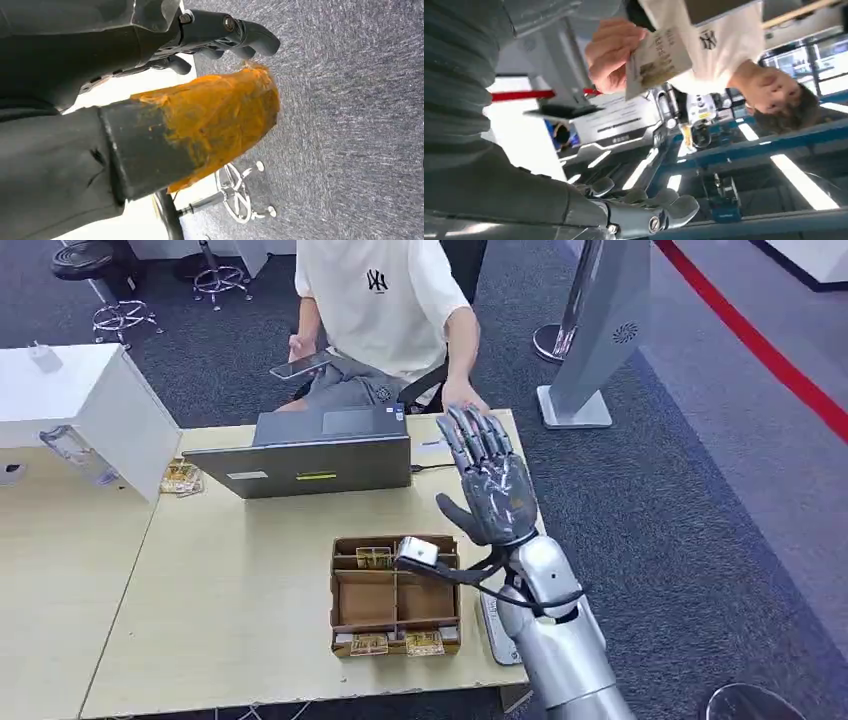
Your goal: Pass the card to the sensor for recognition and then transmit it.
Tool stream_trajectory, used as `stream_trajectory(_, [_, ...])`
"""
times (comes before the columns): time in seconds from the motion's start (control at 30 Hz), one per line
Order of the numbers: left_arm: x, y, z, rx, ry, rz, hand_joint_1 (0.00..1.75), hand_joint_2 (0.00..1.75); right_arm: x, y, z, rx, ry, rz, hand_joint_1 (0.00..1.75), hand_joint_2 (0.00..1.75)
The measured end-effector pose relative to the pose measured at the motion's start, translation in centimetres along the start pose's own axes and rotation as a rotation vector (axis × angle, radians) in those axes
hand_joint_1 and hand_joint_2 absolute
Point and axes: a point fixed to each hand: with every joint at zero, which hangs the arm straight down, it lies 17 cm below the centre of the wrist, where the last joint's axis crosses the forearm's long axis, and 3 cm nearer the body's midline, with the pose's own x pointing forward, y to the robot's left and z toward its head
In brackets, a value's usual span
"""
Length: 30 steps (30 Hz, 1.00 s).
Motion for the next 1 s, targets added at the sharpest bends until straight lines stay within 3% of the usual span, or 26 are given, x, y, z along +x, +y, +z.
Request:
stream_trajectory(0.23, [-0.2, 0.2, 0.0, 0.001, 0.009, -0.013, 0.0, 0.0, -2.1, 2.0, -2.0, 0.061, -0.009, 0.105, 0.0, 1.75])
stream_trajectory(0.27, [-0.2, 0.2, 0.0, 0.001, 0.009, -0.013, 0.0, 0.0, -2.2, 2.2, -2.1, 0.067, -0.012, 0.11, 0.58, 1.75])
stream_trajectory(0.3, [-0.2, 0.2, 0.0, 0.002, 0.009, -0.013, 0.0, 0.0, -2.3, 2.4, -2.2, 0.071, -0.014, 0.114, 1.75, 1.75])
stream_trajectory(1.0, [0.0, 0.4, 0.0, 0.009, -0.003, -0.007, 0.0, 0.0, -3.0, 3.7, -1.5, 0.115, -0.025, 0.123, 1.75, 1.75])
